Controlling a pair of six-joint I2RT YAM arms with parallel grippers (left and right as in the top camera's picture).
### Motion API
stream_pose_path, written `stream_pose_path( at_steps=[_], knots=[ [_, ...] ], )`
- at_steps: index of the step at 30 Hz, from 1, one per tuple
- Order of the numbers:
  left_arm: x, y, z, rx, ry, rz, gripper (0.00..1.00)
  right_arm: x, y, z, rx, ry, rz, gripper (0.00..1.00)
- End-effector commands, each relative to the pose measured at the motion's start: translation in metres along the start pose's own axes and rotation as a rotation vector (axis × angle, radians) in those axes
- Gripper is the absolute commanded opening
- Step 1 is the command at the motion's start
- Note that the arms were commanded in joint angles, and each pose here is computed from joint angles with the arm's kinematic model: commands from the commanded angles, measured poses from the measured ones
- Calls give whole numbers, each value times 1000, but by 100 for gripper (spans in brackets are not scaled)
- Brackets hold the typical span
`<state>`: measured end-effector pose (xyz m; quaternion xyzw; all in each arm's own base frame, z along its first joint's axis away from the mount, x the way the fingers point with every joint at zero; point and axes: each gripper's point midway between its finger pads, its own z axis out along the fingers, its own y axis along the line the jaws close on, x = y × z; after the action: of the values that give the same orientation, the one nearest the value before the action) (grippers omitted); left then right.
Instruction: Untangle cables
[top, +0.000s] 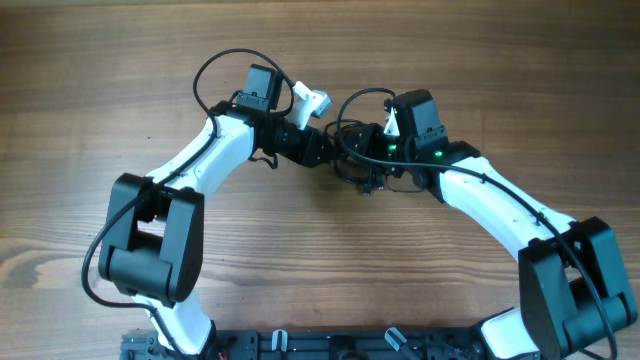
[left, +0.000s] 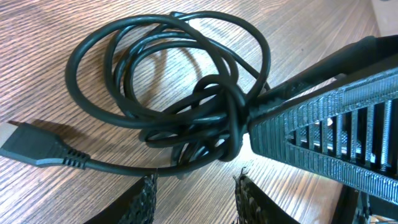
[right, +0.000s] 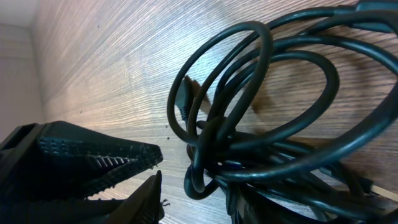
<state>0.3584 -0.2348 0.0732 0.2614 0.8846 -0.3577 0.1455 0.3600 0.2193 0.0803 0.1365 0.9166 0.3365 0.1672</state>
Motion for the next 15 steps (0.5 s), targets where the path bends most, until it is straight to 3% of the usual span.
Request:
stream_pose_path(
  at_steps=[1,5,6,8,15],
  knots=[
    [4,6,4,-13,12,-20,43,-3,-23,9,90,-28,3,36],
    [4,6,4,-12,12,-20,43,-6,-22,9,85,-42,-1,32],
    [4,6,4,-12,12,-20,43,-7,-23,9,89,-48,-2,24],
    [4,6,4,-12,12,-21,43,-9,-23,9,93,-56,-2,20],
    [4,6,4,-12,12,-20,43,-10,-22,9,87,-61,8,20]
  ],
)
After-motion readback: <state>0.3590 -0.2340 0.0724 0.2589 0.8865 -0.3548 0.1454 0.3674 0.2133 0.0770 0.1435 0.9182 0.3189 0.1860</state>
